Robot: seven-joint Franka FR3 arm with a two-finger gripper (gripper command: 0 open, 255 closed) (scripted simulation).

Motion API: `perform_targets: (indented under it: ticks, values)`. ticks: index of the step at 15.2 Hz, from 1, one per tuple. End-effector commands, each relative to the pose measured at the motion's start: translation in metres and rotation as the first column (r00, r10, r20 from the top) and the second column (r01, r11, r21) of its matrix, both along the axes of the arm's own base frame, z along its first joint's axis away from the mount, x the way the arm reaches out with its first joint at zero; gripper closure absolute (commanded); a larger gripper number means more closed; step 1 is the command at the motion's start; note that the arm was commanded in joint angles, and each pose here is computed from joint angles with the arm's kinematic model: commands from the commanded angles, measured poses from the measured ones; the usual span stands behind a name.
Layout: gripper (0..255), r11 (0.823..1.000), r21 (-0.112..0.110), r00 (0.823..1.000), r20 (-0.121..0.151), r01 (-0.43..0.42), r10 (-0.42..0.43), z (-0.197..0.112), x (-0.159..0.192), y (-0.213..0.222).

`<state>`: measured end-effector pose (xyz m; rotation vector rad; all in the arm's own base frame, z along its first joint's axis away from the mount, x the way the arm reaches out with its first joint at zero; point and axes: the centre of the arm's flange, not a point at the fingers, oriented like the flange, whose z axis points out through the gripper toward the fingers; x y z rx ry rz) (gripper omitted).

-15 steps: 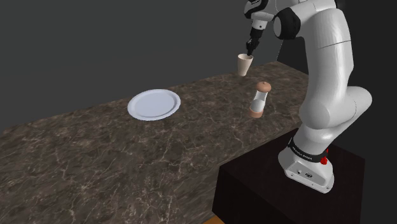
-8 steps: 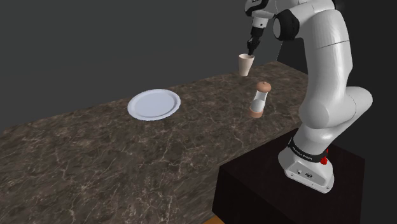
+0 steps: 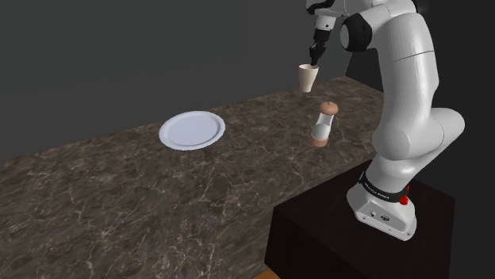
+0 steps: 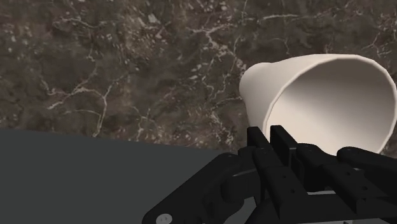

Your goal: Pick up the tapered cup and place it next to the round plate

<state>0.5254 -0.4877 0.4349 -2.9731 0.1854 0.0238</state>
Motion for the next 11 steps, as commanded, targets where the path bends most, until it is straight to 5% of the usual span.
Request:
perform_targets:
  ticks: [1,11]
  values:
    - [255,0.999,-0.046,0.999,0.042,-0.001,0.002,0.023,0.007,-0.004]
    - [255,0.999,-0.046,0.999,0.042,-0.001,0.002,0.049,0.001,0.112]
